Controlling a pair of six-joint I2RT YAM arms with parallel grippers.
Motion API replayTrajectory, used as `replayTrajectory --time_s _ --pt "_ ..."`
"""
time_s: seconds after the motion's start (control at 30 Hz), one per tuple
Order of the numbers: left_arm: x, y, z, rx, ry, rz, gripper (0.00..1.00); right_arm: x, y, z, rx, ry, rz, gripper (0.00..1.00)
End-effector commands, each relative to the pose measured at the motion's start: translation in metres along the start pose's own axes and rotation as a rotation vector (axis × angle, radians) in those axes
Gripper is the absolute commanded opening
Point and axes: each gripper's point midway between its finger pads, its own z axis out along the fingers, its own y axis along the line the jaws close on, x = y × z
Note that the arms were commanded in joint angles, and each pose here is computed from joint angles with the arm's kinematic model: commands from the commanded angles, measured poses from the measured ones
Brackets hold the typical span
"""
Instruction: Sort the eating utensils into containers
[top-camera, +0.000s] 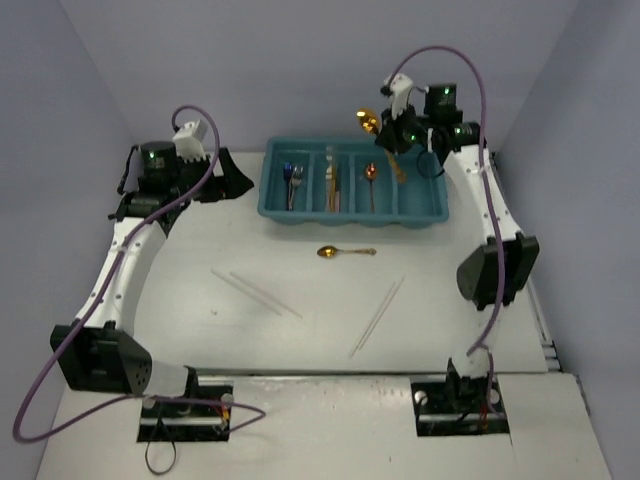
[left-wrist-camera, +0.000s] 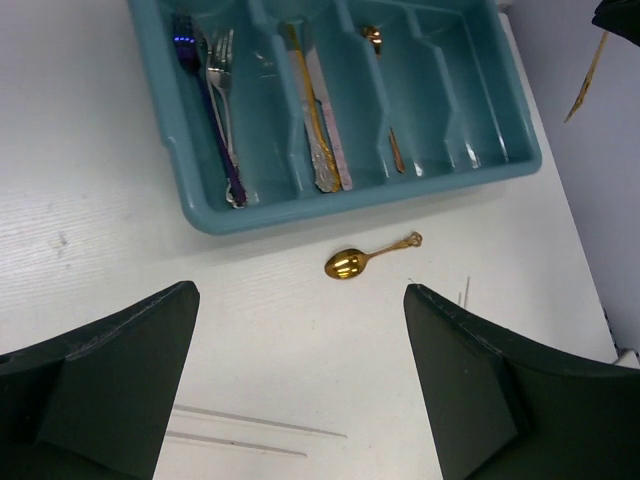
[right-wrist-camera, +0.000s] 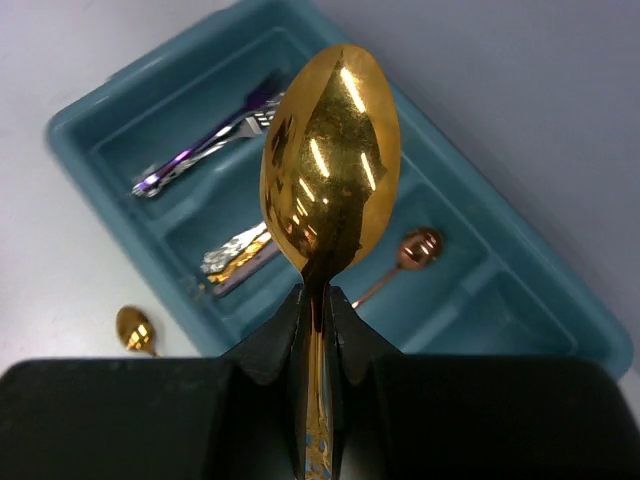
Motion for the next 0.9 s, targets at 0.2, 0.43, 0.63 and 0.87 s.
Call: replayTrajectory --time_s 0.2,0.43,0.63,0.87 --pt "-0.021 0.005 -0.014 -0.089 -0.089 -0.016 0.85 0.023 -0.060 0.066 0.289 -0.093 0.432 0.00" --pt "-0.016 0.009 -0.011 -0.092 -0.079 -0.021 0.85 0.063 -0.078 0.094 0.383 -0.051 0.543 0.00" --pt "-0.016 0.011 -0.007 -0.094 -0.074 -0.023 0.85 0.102 -0.063 0.112 0.337 0.035 0.560 0.07" --pt "-0.018 0.009 -0.008 -0.090 -0.078 -0.016 0.85 0.062 -0.044 0.085 0.254 -0.005 0.433 0.65"
